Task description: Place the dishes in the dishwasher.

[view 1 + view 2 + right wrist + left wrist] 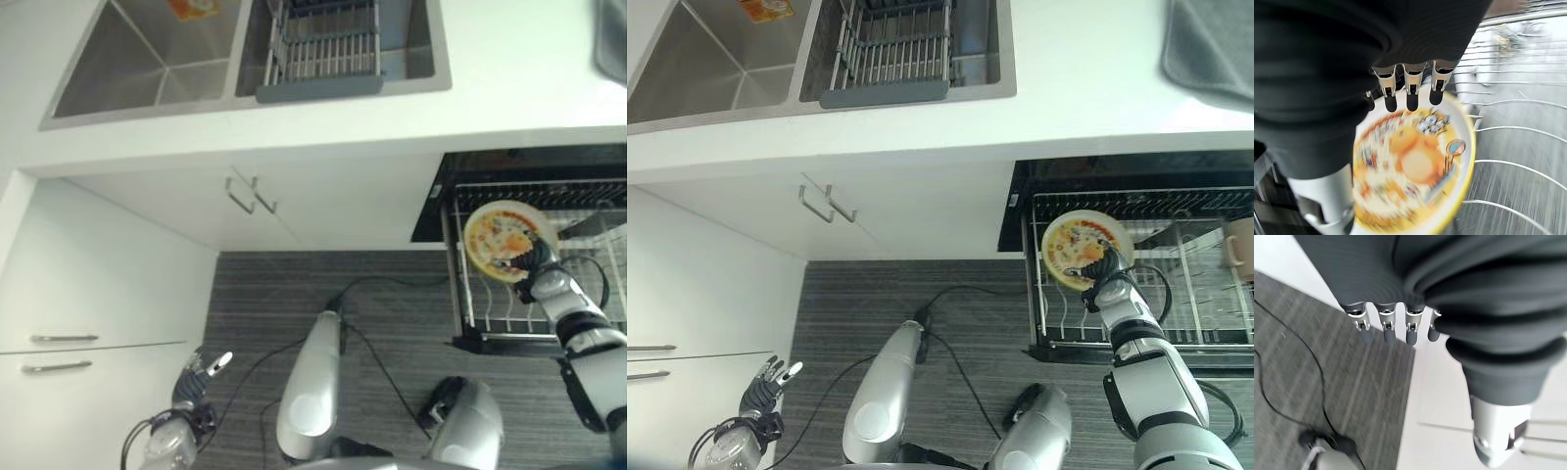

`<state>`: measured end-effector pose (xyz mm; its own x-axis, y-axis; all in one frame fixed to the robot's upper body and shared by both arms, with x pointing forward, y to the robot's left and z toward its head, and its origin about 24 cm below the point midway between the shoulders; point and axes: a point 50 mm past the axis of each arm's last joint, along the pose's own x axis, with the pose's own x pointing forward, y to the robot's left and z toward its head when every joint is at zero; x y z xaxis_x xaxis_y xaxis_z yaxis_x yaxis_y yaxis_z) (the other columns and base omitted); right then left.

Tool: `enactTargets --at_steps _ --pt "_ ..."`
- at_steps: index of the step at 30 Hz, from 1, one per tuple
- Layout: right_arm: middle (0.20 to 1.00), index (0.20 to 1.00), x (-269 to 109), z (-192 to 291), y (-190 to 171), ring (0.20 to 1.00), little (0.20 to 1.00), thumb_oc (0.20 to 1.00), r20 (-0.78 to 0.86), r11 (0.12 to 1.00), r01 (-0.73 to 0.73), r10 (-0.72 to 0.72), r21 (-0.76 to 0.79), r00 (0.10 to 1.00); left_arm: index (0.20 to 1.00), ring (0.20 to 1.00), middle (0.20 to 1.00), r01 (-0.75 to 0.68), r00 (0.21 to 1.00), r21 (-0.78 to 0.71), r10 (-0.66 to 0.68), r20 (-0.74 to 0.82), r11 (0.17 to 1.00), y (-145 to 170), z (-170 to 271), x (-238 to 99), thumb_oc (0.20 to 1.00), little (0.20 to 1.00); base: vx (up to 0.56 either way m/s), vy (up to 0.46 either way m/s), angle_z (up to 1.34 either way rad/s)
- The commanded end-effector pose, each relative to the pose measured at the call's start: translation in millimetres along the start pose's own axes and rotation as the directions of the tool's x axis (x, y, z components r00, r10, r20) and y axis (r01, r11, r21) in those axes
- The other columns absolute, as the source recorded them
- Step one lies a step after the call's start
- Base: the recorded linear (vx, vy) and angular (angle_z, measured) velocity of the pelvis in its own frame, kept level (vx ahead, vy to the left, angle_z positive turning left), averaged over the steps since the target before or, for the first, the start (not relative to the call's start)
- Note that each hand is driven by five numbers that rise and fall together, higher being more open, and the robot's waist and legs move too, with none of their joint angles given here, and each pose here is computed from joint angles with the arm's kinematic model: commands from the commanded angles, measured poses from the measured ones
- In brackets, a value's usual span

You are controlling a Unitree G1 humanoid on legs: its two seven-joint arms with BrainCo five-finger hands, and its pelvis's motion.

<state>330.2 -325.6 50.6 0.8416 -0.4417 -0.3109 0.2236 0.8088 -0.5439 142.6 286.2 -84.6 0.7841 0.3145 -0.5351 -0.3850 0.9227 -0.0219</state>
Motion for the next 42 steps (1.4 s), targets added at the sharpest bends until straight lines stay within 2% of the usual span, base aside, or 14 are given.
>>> enactTargets --at_steps 1,2,4,8,12,17,21,24,26,30,34,36,38,42 --pt "1.0 1.0 -0.9 24.9 -14.3 1.0 1.0 1.0 0.088 0.968 -0.011 -0.012 0.25 0.996 1.0 1.0 1.0 -0.085 0.996 0.025 0.084 0.004 0.996 28.7 -1.6 -12.2 1.0 1.0 0.01 0.012 -0.14" --pt "1.0 1.0 -6.2 29.7 -12.9 1.0 1.0 1.0 0.115 0.915 -0.057 0.012 0.399 0.993 1.0 1.0 1.0 -0.097 0.995 0.022 0.097 0.008 0.995 29.9 -1.7 -14.1 1.0 1.0 0.01 0.006 -0.14" --pt "1.0 1.0 -14.7 33.4 -8.8 1.0 1.0 1.0 0.171 0.832 -0.127 0.04 0.539 0.985 1.0 1.0 1.0 -0.115 0.993 0.011 0.115 0.008 0.993 31.5 -3.1 -16.6 1.0 1.0 0.02 -0.004 -0.1" --pt "1.0 1.0 -36.0 34.3 2.7 1.0 1.0 1.0 0.267 0.665 -0.246 0.072 0.705 0.961 1.0 1.0 1.0 -0.148 0.989 -0.018 0.148 0.015 0.989 34.7 -5.3 -19.8 1.0 1.0 0.01 -0.017 -0.19" --pt "1.0 1.0 -66.4 25.3 25.5 1.0 1.0 1.0 0.328 0.541 -0.359 0.158 0.76 0.932 1.0 1.0 1.0 -0.198 0.98 -0.046 0.198 0.0 0.979 36.5 -14.9 -25.2 1.0 1.0 0.02 -0.015 -0.15" --pt "1.0 1.0 -90.8 -0.5 38.1 1.0 1.0 1.0 0.331 0.464 -0.404 0.235 0.788 0.914 1.0 1.0 1.0 -0.249 0.969 -0.068 0.248 -0.017 0.966 39.8 -27.0 -32.3 1.0 1.0 0.0 -0.025 -0.12" --pt "1.0 1.0 -102.9 -28.6 15.3 1.0 1.0 1.0 0.253 0.523 -0.279 0.123 0.805 0.96 1.0 1.0 1.0 -0.285 0.959 -0.083 0.283 -0.03 0.955 42.9 -35.2 -37.8 1.0 1.0 -0.01 -0.031 -0.16" --pt "1.0 1.0 -108.1 -38.3 -6.2 1.0 1.0 1.0 0.211 0.578 -0.149 -0.041 0.802 0.977 1.0 1.0 1.0 -0.309 0.951 -0.097 0.306 -0.046 0.946 46.2 -40.6 -41.4 1.0 1.0 0.0 -0.011 -0.13" --pt "1.0 1.0 -115.8 -46.8 -28.2 1.0 1.0 1.0 0.16 0.621 0.024 -0.239 0.784 0.958 1.0 1.0 1.0 -0.322 0.946 -0.111 0.316 -0.07 0.94 47.7 -46.9 -44.9 1.0 1.0 0.01 0.027 -0.15" --pt "1.0 1.0 -126.6 -77.0 -34.6 1.0 1.0 1.0 0.005 0.589 0.279 -0.433 0.759 0.902 1.0 1.0 1.0 -0.325 0.944 -0.122 0.313 -0.109 0.938 42.6 -60.4 -50.2 1.0 1.0 0.01 0.065 -0.23" --pt "1.0 1.0 -131.0 -103.2 -20.6 1.0 1.0 1.0 -0.117 0.539 0.363 -0.436 0.76 0.892 1.0 1.0 1.0 -0.328 0.942 -0.124 0.314 -0.119 0.936 41.8 -62.1 -50.1 1.0 1.0 0.02 0.021 -0.08" --pt "1.0 1.0 -129.6 -125.8 -6.5 1.0 1.0 1.0 -0.231 0.492 0.404 -0.375 0.771 0.898 1.0 1.0 1.0 -0.321 0.943 -0.113 0.308 -0.123 0.94 41.4 -59.5 -46.4 1.0 1.0 0.04 -0.006 0.0" --pt "1.0 1.0 -128.0 -139.1 4.8 1.0 1.0 1.0 -0.283 0.484 0.407 -0.312 0.774 0.907 1.0 1.0 1.0 -0.317 0.944 -0.104 0.304 -0.127 0.943 41.2 -58.0 -44.1 1.0 1.0 0.04 -0.022 -0.02" --pt "1.0 1.0 -123.5 -160.0 29.1 1.0 1.0 1.0 -0.397 0.396 0.44 -0.19 0.806 0.898 1.0 1.0 1.0 -0.314 0.943 -0.095 0.3 -0.141 0.945 40.7 -55.5 -38.5 1.0 1.0 0.05 -0.022 0.0"
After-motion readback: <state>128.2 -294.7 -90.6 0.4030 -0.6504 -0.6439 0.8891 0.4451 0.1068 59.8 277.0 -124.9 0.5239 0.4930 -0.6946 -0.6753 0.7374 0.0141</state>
